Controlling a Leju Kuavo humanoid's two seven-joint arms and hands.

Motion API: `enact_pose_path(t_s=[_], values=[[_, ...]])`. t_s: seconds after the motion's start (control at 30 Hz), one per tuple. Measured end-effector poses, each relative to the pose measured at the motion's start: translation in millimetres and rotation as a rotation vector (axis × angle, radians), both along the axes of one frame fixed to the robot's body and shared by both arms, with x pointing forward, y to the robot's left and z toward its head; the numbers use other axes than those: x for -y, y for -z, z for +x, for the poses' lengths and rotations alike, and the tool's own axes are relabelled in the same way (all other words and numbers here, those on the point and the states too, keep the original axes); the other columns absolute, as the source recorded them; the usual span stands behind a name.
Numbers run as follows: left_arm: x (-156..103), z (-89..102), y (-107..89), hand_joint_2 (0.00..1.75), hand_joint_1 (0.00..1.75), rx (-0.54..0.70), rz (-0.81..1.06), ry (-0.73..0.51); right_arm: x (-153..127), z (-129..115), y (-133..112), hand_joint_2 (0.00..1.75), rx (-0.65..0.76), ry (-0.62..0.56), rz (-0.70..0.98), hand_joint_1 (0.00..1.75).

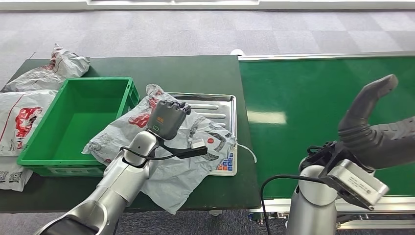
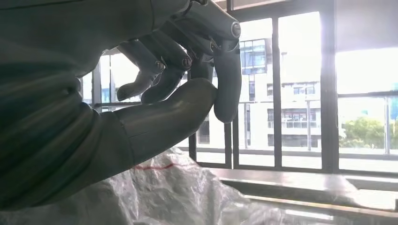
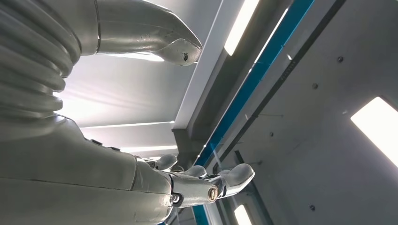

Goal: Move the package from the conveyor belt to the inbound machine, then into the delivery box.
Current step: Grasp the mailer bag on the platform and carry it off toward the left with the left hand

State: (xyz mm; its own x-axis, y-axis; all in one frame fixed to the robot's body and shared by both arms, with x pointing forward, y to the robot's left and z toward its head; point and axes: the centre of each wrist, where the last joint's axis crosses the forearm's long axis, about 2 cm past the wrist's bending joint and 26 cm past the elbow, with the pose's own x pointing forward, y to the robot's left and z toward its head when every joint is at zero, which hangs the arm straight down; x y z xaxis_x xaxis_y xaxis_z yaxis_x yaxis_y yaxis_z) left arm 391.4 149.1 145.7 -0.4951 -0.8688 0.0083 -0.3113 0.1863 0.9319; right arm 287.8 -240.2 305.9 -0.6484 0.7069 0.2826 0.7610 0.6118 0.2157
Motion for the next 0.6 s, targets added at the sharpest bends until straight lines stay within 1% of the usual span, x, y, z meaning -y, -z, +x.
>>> enact_pose_path(t_s=[0.1,0.13,0.23,0.27,0.33,0.37,0.4,0.43,0.53,0.57,0.6], values=[[-9,-0.8,-13.7,1.75,1.75,0.103,-0.172,-0.045,0,0,1,1.75,0.003,-0.006,0.005,0.0],[-15,-0.2,-19.8,1.75,1.62,0.135,-0.219,-0.057,0,0,2,1.75,0.006,-0.008,0.005,0.0],[-33,1.2,-35.1,1.75,0.31,0.217,-0.315,-0.09,0,0,4,1.75,0.011,-0.013,0.006,0.0],[-38,1.6,-38.3,1.75,0.0,0.235,-0.333,-0.101,0,0,5,1.75,0.01,-0.014,0.006,0.0],[-45,4.2,-40.6,1.75,0.0,0.222,-0.323,-0.1,0,1,7,1.75,0.004,-0.015,0.004,0.0],[-46,7.1,-38.9,1.75,0.0,0.163,-0.285,-0.071,0,1,7,1.75,0.0,-0.014,0.003,0.0],[-45,10.7,-35.5,1.75,0.0,0.06,-0.235,-0.022,0,2,9,1.75,-0.005,-0.015,0.002,0.0],[-43,14.4,-30.1,1.75,0.0,-0.088,-0.179,0.048,-1,3,10,1.75,-0.012,-0.017,0.001,0.0],[-42,17.1,-6.0,1.75,0.0,-0.607,-0.072,0.283,-3,7,15,1.75,-0.036,-0.029,0.004,0.0],[-43,16.8,0.1,1.75,0.0,-0.724,-0.061,0.334,-4,8,16,1.75,-0.042,-0.033,0.005,0.0],[-46,17.8,3.4,1.75,0.0,-0.797,-0.056,0.37,-4,9,17,1.75,-0.047,-0.037,0.006,0.0]])
